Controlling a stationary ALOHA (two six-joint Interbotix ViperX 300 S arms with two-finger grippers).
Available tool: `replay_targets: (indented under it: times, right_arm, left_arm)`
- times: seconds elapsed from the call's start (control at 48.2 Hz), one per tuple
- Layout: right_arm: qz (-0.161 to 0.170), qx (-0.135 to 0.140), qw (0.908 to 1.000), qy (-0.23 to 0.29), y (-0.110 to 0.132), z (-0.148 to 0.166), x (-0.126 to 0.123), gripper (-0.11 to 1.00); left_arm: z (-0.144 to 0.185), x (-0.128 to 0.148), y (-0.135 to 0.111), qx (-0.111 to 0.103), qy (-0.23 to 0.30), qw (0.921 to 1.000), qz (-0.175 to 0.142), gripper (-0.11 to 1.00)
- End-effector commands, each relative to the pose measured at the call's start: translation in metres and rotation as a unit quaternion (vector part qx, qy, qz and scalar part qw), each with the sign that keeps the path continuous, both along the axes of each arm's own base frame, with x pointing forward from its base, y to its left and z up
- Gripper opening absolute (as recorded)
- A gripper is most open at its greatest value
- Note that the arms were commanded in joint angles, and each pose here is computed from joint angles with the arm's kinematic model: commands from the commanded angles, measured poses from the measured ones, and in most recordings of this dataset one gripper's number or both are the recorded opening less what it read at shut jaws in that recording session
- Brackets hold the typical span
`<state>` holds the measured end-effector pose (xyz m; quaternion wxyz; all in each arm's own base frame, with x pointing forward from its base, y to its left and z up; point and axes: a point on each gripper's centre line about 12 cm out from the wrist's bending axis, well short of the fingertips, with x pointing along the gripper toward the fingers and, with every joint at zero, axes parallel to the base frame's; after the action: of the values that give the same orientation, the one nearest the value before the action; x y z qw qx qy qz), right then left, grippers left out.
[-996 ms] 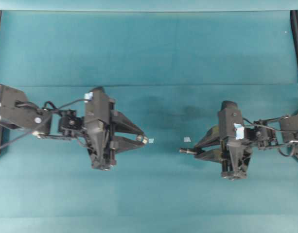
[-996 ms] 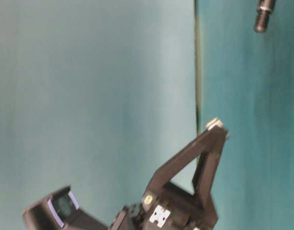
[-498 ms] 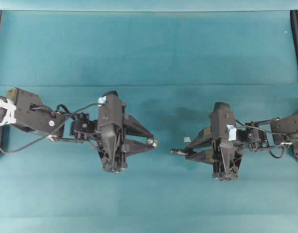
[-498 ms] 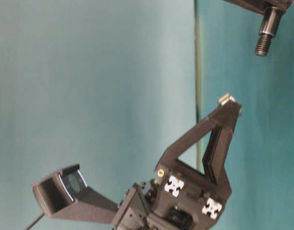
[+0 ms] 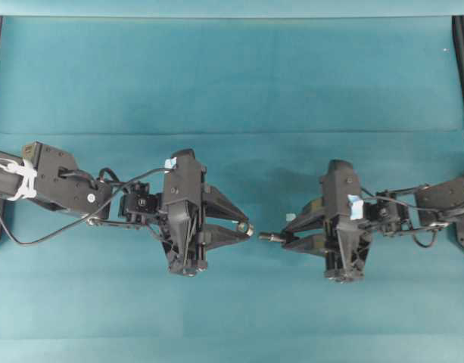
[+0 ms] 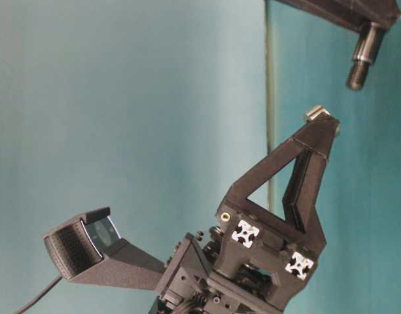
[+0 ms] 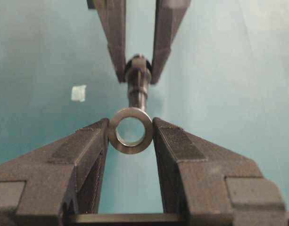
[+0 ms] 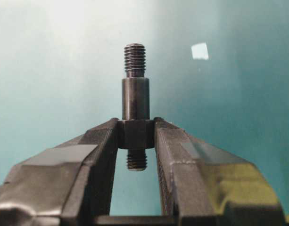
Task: Insert the washer onto the shaft with both hands.
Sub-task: 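Align washer hole with shaft tip, moving grippers toward each other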
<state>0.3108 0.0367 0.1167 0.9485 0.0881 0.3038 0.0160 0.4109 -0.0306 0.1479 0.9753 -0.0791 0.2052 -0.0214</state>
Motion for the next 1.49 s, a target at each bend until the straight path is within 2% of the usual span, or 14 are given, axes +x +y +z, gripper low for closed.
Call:
replay_targets:
  times: [0.0, 0.83, 1.474]
  right_arm:
    - [0.0, 0.003, 0.9998, -0.021, 0.001, 0.008, 0.009, 0.0]
    - [-0.017, 0.005, 0.9974, -0.07, -0.008, 0.018, 0.02, 0.0]
    - [-0.017, 0.004, 0.9977, -0.065, -0.008, 0.016, 0.021, 0.0]
  left_arm:
    - [0.009, 0.004, -0.002, -0.001, -0.016, 0.9999, -0.002, 0.37]
    - [0.005, 0.012, -0.004, 0.0, -0.015, 0.9999, -0.004, 0.37]
    - [0.001, 0.017, -0.004, 0.006, 0.007, 0.9999, -0.005, 0.37]
